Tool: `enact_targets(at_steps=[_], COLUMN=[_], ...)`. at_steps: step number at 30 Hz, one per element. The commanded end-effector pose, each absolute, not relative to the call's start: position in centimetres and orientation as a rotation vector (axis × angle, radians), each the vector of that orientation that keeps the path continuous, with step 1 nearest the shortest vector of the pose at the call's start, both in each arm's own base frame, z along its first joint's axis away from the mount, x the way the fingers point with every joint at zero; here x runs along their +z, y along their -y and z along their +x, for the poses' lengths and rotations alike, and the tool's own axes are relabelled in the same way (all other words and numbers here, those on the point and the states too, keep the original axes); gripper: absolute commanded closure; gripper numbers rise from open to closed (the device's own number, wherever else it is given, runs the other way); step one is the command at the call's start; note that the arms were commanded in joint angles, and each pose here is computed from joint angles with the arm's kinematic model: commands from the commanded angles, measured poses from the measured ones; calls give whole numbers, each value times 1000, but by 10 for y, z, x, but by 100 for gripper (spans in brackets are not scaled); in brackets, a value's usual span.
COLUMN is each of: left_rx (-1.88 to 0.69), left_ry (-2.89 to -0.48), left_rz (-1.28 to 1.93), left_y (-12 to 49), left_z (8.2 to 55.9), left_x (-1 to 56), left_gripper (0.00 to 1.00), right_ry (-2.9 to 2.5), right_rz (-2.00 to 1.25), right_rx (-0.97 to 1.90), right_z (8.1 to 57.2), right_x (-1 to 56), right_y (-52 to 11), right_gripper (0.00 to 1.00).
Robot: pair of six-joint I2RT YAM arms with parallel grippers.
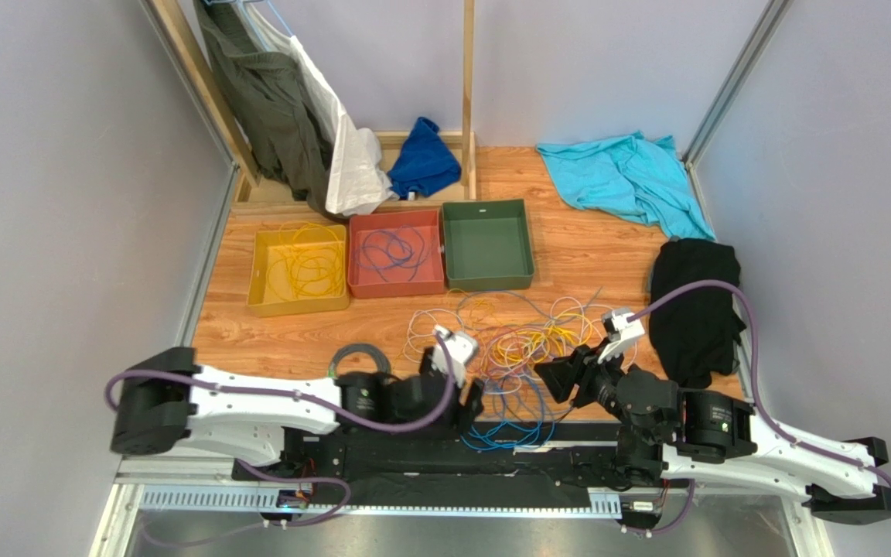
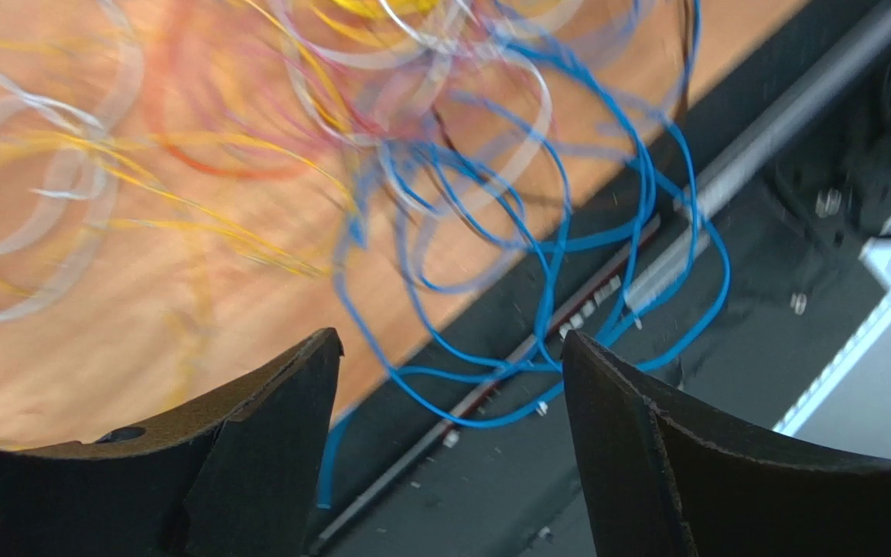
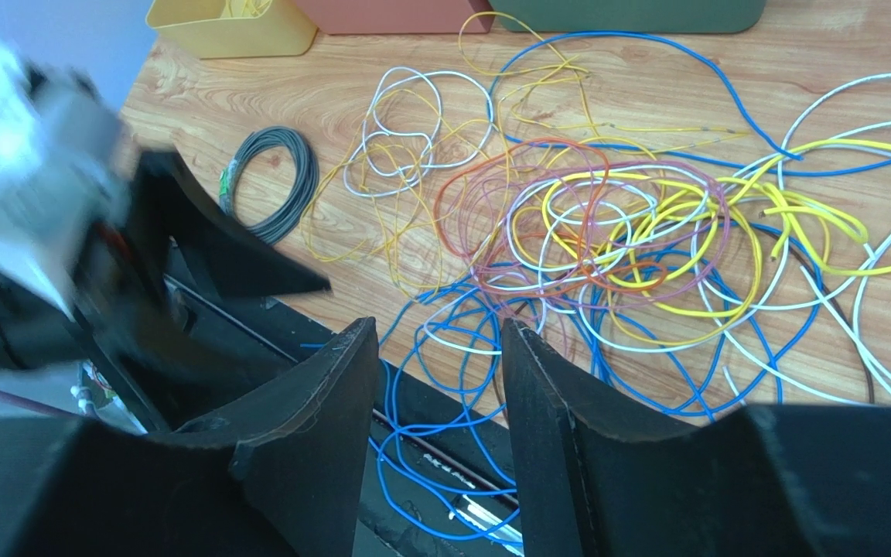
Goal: Untangle the cables
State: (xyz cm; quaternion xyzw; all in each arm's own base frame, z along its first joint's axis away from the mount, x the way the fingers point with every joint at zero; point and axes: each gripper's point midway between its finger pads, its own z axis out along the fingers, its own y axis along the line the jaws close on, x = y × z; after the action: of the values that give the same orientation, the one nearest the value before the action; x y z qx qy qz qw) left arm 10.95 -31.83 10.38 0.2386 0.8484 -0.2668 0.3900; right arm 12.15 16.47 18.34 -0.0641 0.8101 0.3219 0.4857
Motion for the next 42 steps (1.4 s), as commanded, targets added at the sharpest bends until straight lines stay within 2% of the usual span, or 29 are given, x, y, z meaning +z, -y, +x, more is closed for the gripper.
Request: enact_targets(at_steps=[1, 6, 13, 17, 21, 22, 27, 29, 30, 31, 33, 34, 37, 39, 40, 42], left_rx=[-808, -922, -950, -943, -962, -965, -958, -957, -950, -942, -928, -924, -895, -849, -873, -750], left_ry=[-2093, -2084, -2074, -2076, -2086, -2089, -2120, -2113, -2111, -2109, -2108, -2107, -2086, -2041, -1981, -1933], left_rz=[544, 568, 634, 659, 699, 715, 762, 762, 756, 755, 756, 748, 731, 692, 657, 603], left_y=[368, 396, 412, 417, 423, 426, 433, 433, 432, 431, 429, 428, 418, 399, 389, 357], left_z=[86, 59, 43, 42, 35, 33, 26, 27, 28, 30, 31, 33, 39, 52, 59, 80], left_x=[116, 108, 99, 92, 83, 80, 64, 66, 67, 68, 69, 72, 87, 117, 151, 180], left_gripper=[20, 15, 11, 11, 18, 23, 33, 44, 51, 66, 80, 99, 100, 100, 100, 100], right_ry=[-1966, -2013, -2031, -2032, -2034, -2034, -2035, -2033, -2033, -2032, -2031, -2031, -2028, -2023, -2020, -2016], right_rz=[-100, -95, -83, -82, -83, -83, -86, -88, -88, -86, -84, -88, -86, -85, -87, -88], right_rx=[812, 810, 814, 811, 808, 808, 802, 808, 810, 811, 813, 810, 816, 819, 823, 826], right_z=[122, 118, 117, 117, 117, 117, 118, 117, 117, 117, 117, 117, 117, 117, 117, 116], right_x=[199, 188, 181, 180, 180, 180, 179, 180, 180, 180, 181, 181, 183, 185, 185, 185], right_y=[-165, -166, -166, -166, -166, -166, -167, -167, -168, -168, -168, -168, -167, -165, -165, -164], right_gripper=[53, 54, 54, 54, 54, 54, 54, 54, 54, 54, 54, 54, 54, 54, 54, 54])
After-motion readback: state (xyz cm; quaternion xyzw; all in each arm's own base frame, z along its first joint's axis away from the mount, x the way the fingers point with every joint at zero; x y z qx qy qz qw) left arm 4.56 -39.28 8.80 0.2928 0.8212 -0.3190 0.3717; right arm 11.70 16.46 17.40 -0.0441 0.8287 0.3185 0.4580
